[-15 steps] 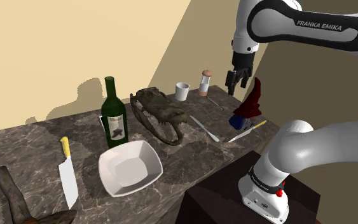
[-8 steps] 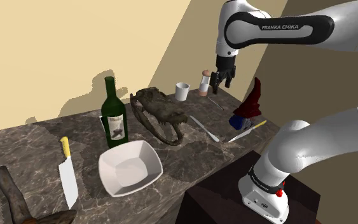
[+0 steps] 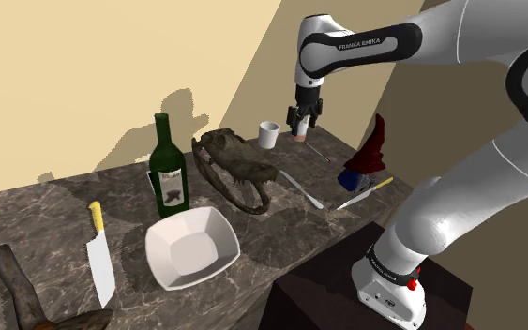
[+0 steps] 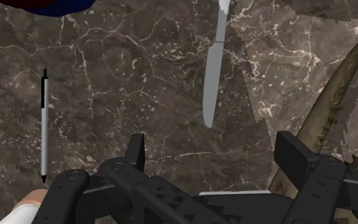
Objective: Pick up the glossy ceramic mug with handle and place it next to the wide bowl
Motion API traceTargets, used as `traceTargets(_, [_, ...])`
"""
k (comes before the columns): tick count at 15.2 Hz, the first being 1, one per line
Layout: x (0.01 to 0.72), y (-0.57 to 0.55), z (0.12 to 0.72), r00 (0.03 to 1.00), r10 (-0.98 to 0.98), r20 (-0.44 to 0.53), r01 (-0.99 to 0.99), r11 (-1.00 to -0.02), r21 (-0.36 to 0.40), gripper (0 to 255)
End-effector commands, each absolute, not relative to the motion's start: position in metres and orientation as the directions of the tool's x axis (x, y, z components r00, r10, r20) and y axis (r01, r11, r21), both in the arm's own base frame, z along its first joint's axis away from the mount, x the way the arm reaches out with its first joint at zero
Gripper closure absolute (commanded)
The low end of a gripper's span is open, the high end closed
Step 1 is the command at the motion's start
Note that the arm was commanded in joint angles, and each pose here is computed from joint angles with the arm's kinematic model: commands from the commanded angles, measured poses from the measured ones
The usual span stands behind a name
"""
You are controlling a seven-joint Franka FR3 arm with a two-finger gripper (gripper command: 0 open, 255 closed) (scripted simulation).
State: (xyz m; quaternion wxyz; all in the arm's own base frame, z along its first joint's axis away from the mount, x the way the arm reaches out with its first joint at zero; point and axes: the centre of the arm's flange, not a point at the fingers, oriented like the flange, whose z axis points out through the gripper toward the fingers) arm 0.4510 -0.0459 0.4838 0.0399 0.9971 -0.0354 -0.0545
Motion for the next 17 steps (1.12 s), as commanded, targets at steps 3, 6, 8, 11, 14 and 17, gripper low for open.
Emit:
traceTargets(3, [0.499,-0.056,0.461,0.993,-0.075,-0.092,-0.068,-0.995,0.076,0])
traceTargets(6, [0.533,-0.063,0.446,0.994,-0.075,-0.083,-0.069,-0.995,0.071,0])
traceTargets(8, [0.556,-0.068,0.436,0.994,-0.075,-0.077,-0.07,-0.995,0.067,0])
traceTargets(11, [0.59,-0.075,0.421,0.995,-0.075,-0.068,-0.071,-0.996,0.062,0])
traceTargets(14, [0.625,-0.082,0.406,0.995,-0.075,-0.059,-0.072,-0.996,0.056,0])
traceTargets(17, [0.66,-0.089,0.392,0.996,-0.076,-0.05,-0.073,-0.996,0.051,0])
